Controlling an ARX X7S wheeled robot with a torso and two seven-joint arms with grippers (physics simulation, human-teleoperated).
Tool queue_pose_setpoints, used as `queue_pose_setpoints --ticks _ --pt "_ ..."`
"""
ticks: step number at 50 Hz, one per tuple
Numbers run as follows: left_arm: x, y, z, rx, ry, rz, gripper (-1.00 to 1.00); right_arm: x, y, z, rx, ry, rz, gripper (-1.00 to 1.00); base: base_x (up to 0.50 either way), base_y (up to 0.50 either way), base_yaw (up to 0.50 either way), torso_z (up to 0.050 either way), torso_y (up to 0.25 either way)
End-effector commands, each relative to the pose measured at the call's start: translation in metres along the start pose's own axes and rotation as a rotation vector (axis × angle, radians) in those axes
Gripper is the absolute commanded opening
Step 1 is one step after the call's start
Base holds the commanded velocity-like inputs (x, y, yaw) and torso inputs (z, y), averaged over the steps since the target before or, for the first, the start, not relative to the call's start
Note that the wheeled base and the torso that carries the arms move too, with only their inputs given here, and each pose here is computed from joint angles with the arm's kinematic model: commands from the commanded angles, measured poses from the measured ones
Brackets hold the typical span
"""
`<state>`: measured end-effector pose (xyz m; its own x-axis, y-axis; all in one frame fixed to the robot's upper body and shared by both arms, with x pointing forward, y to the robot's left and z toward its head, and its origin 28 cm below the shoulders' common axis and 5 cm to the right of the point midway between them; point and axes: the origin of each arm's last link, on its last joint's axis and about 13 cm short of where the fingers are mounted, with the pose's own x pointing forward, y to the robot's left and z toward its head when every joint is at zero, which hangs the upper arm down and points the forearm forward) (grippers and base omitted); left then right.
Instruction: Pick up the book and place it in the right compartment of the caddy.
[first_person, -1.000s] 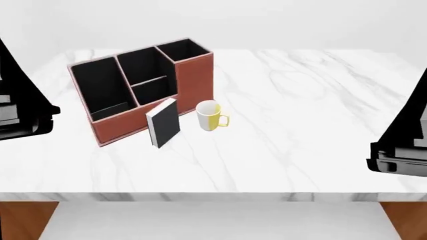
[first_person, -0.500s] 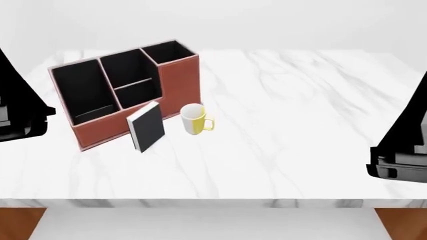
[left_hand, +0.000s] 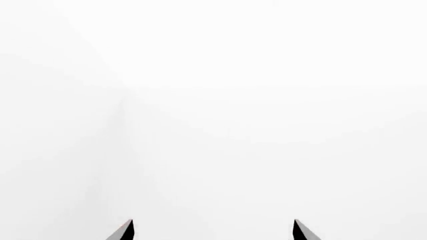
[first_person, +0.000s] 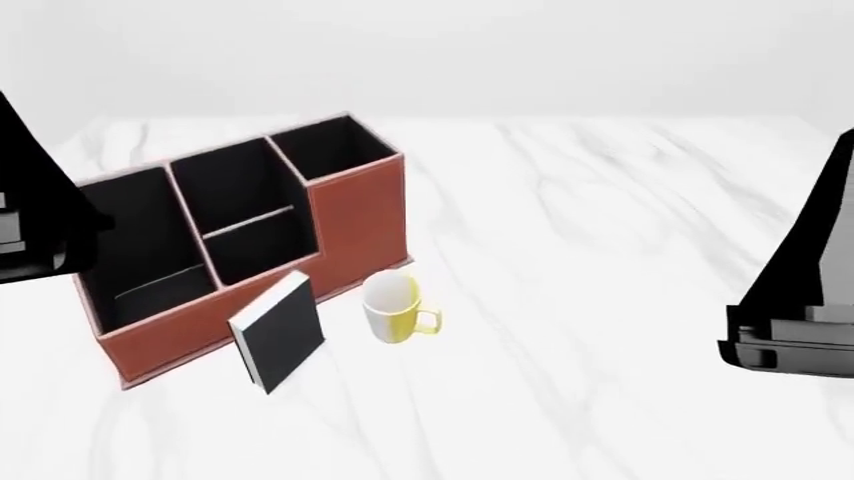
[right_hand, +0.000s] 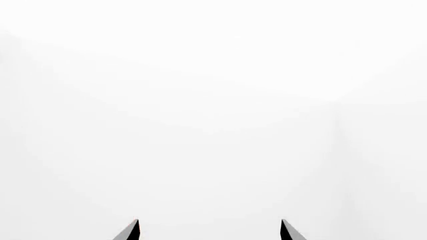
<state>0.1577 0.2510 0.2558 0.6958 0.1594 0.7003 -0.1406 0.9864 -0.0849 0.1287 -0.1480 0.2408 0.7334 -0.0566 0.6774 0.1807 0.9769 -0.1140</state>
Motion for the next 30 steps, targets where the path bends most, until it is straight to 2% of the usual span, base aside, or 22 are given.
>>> queue_pose_setpoints --ticks 1,22,30 --pt "0.0002 -0.0004 -0.0004 0.0 0.0 -0.002 1.0 0.0001 0.001 -0.001 -0.002 0.002 0.006 1.0 0.5 0.11 0.0 0.0 0.01" --pt "-0.0001 -0.0009 0.0004 -0.001 0.0 -0.005 1.0 -0.0004 0.0008 -0.0012 0.003 0.001 0.008 1.0 0.5 0.1 0.0 0.0 0.001" --pt "-0.0008 -0.0014 0.0022 0.0 -0.001 -0.006 1.0 0.0008 0.0004 -0.001 0.008 0.001 0.007 1.0 0.0 0.0 0.0 0.0 0.002"
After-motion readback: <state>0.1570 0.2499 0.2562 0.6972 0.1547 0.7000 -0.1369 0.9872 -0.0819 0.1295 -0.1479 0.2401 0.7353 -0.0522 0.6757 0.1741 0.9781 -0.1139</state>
